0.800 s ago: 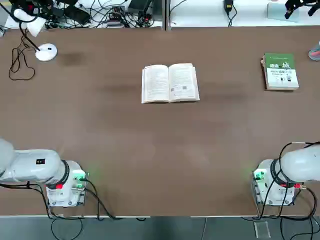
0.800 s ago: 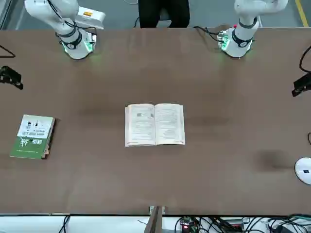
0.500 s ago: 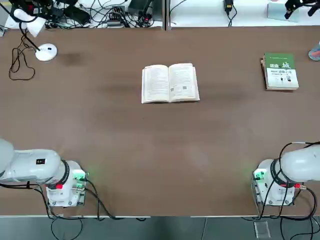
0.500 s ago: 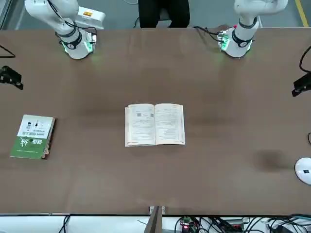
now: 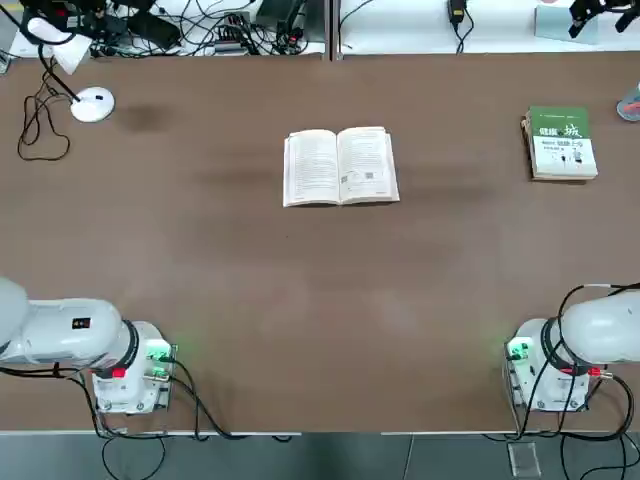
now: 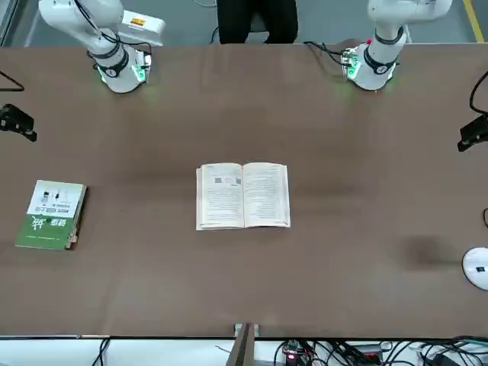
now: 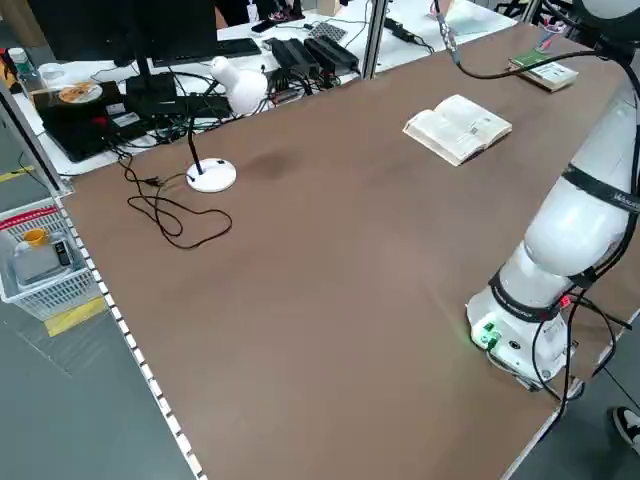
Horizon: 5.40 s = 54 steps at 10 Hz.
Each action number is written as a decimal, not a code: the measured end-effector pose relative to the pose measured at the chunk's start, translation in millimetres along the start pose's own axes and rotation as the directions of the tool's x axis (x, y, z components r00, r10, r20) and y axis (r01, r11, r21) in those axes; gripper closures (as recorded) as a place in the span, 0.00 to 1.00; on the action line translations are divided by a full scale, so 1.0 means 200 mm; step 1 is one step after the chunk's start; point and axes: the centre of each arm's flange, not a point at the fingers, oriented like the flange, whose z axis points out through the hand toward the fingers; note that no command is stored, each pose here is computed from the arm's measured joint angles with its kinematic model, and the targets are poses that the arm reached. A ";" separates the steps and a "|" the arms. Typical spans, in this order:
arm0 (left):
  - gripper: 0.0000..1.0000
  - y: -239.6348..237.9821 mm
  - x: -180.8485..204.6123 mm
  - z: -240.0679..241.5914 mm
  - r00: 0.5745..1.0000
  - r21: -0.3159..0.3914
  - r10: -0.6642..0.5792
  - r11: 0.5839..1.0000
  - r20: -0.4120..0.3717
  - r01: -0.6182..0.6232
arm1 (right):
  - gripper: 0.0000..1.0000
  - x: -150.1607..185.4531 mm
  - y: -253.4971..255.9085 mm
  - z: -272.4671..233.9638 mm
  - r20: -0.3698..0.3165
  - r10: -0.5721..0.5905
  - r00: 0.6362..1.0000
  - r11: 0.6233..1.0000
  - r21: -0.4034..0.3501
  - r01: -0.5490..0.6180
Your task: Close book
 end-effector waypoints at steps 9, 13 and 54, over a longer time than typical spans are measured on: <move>0.00 0.58 0.15 0.30 0.983 -0.077 0.181 0.981 0.017 -0.179 | 0.00 0.26 -0.06 0.42 0.015 0.021 1.000 0.989 0.147 -0.023; 0.00 0.91 0.22 0.57 0.960 -0.109 0.278 0.956 0.025 -0.274 | 0.23 0.43 -0.13 0.78 0.054 0.069 0.996 0.951 0.298 -0.082; 0.00 1.50 0.35 1.46 0.890 -0.086 0.455 0.886 -0.036 -0.456 | 0.98 0.32 -1.23 2.26 0.095 0.122 0.988 0.745 0.648 -0.154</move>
